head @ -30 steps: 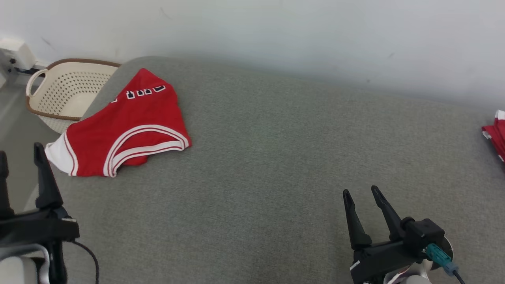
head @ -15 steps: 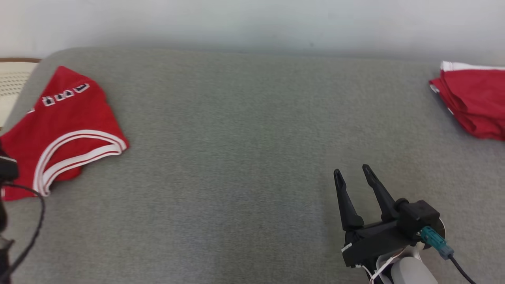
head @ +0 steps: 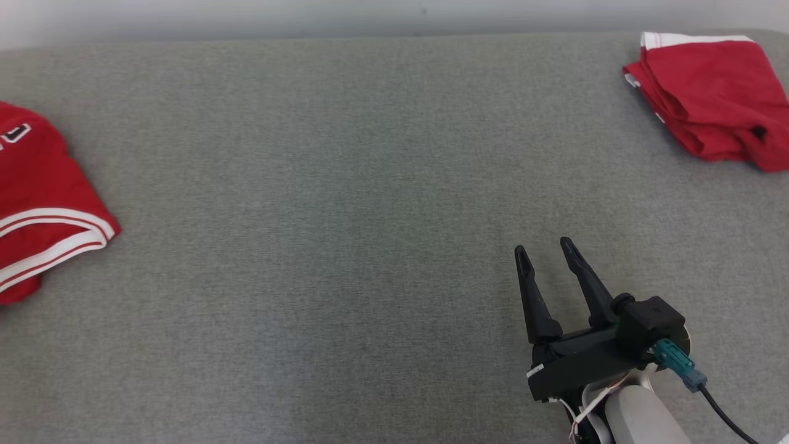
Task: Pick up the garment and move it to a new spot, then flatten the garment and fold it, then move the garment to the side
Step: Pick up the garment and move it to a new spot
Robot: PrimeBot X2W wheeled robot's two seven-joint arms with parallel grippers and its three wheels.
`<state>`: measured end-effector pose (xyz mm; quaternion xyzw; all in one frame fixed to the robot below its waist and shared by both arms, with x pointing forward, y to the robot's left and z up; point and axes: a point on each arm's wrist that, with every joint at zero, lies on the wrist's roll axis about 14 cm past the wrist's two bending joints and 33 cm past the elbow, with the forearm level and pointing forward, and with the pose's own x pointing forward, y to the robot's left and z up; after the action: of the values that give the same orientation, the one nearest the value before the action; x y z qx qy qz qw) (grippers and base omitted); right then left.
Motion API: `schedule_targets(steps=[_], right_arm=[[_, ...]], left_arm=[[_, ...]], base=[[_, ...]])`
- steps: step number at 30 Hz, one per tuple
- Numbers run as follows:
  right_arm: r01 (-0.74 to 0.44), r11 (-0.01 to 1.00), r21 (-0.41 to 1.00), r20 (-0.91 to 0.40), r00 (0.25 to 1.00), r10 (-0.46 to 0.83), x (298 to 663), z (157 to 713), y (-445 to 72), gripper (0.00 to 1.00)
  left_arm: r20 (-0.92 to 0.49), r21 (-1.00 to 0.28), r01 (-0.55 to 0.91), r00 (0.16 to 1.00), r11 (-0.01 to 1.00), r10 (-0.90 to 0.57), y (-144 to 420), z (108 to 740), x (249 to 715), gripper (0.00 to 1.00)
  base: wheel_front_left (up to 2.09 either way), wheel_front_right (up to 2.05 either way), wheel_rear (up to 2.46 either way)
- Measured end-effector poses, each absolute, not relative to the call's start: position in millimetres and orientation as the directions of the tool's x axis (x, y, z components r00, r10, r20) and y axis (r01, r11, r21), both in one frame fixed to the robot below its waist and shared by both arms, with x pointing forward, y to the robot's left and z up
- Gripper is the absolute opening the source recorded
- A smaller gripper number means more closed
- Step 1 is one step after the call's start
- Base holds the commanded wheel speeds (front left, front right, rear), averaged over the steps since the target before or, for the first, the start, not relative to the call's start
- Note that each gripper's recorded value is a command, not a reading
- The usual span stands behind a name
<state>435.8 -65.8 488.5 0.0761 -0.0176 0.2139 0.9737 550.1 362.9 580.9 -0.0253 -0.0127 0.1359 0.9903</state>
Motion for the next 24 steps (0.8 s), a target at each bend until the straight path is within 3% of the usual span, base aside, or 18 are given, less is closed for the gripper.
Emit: schedule_targets(steps=[13, 24], right_arm=[[-0.373, 0.919, 0.13, 0.026, 0.928, 0.372, 443, 472, -86, 1.0], [-0.352, 0.928, 0.121, -0.013, 0.934, 0.356, 449, 456, -96, 1.0]], left_arm=[[-0.232, 0.032, -0.24, 0.942, 0.97, 0.241, 359, 513, 576, 1.0], [-0.433, 0.154, -0.203, 0.866, 0.967, 0.251, 363, 450, 576, 1.0]], base=[[0.0, 0.0, 0.0], [0.0, 0.0, 0.0]])
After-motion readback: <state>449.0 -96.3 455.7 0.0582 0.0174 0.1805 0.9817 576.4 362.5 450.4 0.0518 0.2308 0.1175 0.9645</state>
